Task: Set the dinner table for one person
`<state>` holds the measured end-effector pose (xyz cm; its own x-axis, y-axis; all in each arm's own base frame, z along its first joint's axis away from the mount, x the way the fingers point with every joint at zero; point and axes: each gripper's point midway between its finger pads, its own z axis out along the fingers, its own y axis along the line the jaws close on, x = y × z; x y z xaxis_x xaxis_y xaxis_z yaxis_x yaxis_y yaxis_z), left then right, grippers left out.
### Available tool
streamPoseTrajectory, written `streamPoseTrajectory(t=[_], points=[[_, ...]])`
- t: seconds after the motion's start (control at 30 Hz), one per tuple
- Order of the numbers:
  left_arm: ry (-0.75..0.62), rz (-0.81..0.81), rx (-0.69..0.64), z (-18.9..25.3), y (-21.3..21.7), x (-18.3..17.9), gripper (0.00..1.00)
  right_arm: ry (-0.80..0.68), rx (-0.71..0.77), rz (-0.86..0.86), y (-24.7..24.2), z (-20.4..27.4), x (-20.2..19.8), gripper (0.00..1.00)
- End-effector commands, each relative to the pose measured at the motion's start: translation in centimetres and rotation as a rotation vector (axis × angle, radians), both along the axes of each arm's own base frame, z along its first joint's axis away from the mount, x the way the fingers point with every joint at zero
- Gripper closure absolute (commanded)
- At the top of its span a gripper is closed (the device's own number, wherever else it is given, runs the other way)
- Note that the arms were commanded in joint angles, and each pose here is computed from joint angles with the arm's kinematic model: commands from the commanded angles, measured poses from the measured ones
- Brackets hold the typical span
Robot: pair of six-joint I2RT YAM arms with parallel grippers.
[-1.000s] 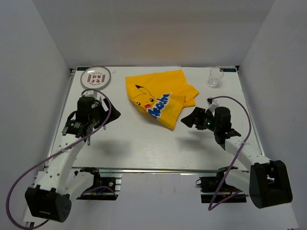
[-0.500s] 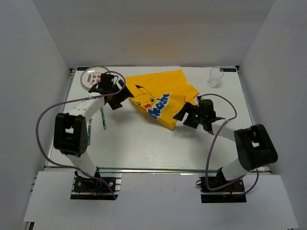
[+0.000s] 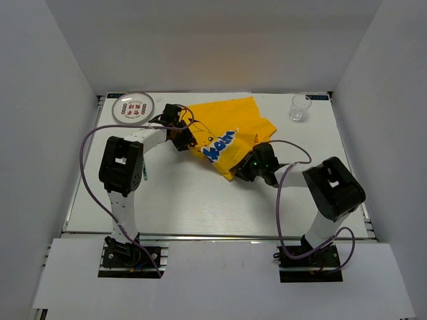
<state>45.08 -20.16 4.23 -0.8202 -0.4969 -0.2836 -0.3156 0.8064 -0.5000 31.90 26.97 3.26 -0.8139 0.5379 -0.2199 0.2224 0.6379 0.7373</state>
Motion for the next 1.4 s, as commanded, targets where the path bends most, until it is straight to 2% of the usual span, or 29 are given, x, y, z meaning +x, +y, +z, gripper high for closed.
streamPoseTrajectory(t=[0.0,0.03,0.07,0.17,0.2,0.27,0.33,0.5,0.67,0.73,0.77,0.8,0.83,0.9,0.93,1.0,1.03,1.07,1.1,1.37], points=[[-0.076,-0.005,0.023,2.6,-0.4,1.0,0.54,0.095,-0.050,-0.128,-1.6,-3.0,-1.3,0.80],[-0.076,-0.010,0.032,2.4,-0.2,1.0,0.61,0.095,-0.069,-0.145,-2.1,-3.0,-1.2,0.89],[-0.076,-0.009,0.043,2.3,-0.1,1.0,0.77,0.079,-0.072,-0.146,-2.1,-2.1,-1.1,1.00],[-0.071,-0.028,0.055,2.2,-0.4,0.8,0.99,0.017,-0.173,-0.215,-4.4,-0.2,0.0,1.00],[-0.062,-0.035,0.059,2.1,-0.3,0.5,1.00,0.032,-0.229,-0.226,-5.5,-0.3,-0.5,1.00],[-0.057,-0.052,0.060,2.2,-0.7,0.0,1.00,-0.069,-0.280,-0.273,-7.4,2.9,0.5,1.00],[-0.072,-0.064,0.047,2.9,-0.7,-0.6,1.00,-0.097,-0.344,-0.286,-9.8,4.6,-0.5,1.00],[-0.082,-0.111,0.034,2.2,-2.1,-4.8,0.96,-0.174,-0.435,-0.404,-16.1,7.6,-3.0,1.00],[-0.113,-0.143,-0.008,2.8,-3.9,-8.4,0.96,-0.126,-0.525,-0.470,-20.5,6.9,-6.8,1.00],[-0.081,-0.173,-0.021,1.6,-5.2,-10.9,0.84,-0.129,-0.550,-0.534,-22.6,7.3,-8.4,1.00],[-0.072,-0.176,-0.029,1.5,-5.7,-11.6,0.72,-0.145,-0.531,-0.570,-23.0,8.0,-8.7,1.00],[-0.062,-0.203,-0.025,1.3,-6.5,-13.0,0.58,-0.195,-0.498,-0.601,-23.4,9.4,-9.1,1.00],[-0.061,-0.197,-0.006,1.1,-6.5,-13.4,0.28,-0.223,-0.491,-0.629,-23.9,10.4,-9.2,1.00],[-0.051,-0.168,0.027,1.5,-6.0,-14.5,0.16,-0.254,-0.494,-0.651,-24.7,11.6,-9.9,1.00],[-0.054,-0.155,0.051,1.4,-5.6,-14.8,0.04,-0.266,-0.498,-0.661,-25.0,12.5,-9.9,1.00],[-0.089,-0.113,0.090,2.3,-4.3,-14.7,0.02,-0.225,-0.551,-0.635,-25.4,11.9,-10.5,1.00],[-0.086,-0.078,0.143,2.1,-3.0,-14.7,0.02,-0.215,-0.559,-0.616,-25.2,11.8,-10.6,0.84],[-0.080,-0.044,0.167,2.0,-2.2,-14.5,0.02,-0.191,-0.573,-0.603,-25.1,11.3,-10.7,0.56],[-0.060,-0.016,0.190,1.7,-1.4,-14.4,0.02,-0.173,-0.579,-0.602,-25.2,11.0,-11.0,0.11],[0.023,0.169,0.365,-0.4,1.9,-13.3,0.03,-0.228,-0.582,-0.623,-25.7,12.8,-10.9,0.11]])
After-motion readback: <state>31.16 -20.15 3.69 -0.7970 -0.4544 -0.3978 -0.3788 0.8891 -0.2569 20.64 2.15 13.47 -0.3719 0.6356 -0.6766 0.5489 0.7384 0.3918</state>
